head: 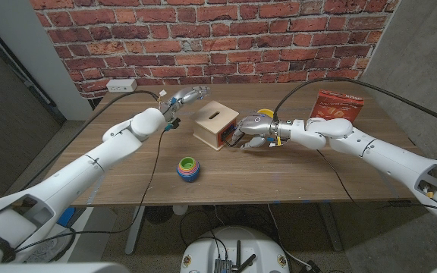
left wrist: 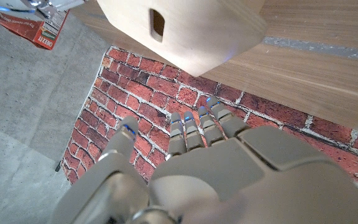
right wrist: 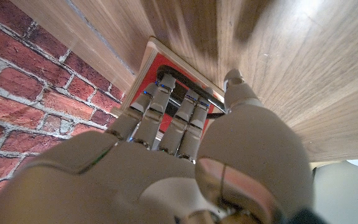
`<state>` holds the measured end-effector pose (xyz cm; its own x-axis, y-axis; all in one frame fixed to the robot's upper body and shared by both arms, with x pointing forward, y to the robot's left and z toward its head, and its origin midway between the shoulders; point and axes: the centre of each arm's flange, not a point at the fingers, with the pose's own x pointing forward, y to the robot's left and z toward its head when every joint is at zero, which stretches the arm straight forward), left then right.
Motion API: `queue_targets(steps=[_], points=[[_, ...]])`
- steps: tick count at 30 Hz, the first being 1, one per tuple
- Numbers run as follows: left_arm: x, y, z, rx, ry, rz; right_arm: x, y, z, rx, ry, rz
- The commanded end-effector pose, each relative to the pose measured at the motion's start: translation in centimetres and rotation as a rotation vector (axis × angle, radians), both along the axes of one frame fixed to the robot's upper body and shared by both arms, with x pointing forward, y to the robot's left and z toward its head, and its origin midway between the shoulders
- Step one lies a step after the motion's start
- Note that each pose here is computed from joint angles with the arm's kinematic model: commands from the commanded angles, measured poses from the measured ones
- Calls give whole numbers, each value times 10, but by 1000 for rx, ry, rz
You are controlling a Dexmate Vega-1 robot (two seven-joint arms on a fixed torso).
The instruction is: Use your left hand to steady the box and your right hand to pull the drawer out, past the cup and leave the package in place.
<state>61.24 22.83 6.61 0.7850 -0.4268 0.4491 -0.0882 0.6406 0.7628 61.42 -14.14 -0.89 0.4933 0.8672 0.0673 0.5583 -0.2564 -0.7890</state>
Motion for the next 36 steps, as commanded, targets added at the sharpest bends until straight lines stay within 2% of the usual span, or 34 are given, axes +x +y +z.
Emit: queue_targets(steps=[1,25,29,36], points=[[-15,3,-2,112,-47,33,1,0,-1,0,-9,2],[-37,2,-17,425,-197,102,1,0,-1,13,-21,-19],[-39,2,-20,508,-215,114,1,0,-1,0,-25,-11],[-42,9,-26,555,-222,148,1,1,-2,0,-32,-11]])
